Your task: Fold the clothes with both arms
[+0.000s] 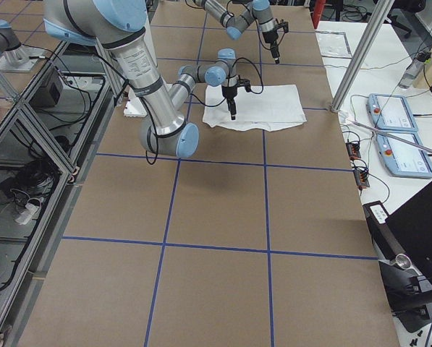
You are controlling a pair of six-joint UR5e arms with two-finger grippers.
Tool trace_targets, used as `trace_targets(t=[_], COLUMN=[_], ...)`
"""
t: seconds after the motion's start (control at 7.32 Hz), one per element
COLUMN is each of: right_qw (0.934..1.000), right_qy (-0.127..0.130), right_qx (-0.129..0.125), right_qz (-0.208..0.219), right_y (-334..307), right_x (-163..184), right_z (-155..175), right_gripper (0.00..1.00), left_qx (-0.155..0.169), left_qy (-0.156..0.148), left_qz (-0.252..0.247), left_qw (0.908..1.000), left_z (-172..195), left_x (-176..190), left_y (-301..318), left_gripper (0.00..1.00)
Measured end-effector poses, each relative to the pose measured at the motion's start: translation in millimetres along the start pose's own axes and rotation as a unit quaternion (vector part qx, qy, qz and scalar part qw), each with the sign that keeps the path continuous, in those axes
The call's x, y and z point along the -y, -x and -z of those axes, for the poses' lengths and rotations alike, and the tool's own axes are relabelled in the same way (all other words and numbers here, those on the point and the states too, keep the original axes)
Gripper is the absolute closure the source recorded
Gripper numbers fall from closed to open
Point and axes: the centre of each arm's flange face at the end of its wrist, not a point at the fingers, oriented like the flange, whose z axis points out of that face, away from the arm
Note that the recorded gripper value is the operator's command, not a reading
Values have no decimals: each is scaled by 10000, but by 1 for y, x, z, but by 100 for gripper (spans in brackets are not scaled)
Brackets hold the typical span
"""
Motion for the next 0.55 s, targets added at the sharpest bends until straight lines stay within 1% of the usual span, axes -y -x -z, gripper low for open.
trace_targets(t=[0.55], right_qw=[9999], right_qy=[162], right_qx=[-48], right_qz=[-27], right_y=[-14], right_x=[-2], right_z=[-12], right_gripper=[0], left_qx=[-5], left_qy=[-3], left_qz=[3], left_qw=[10000], left_z=[0], left_x=[0], left_y=[0], left_gripper=[0])
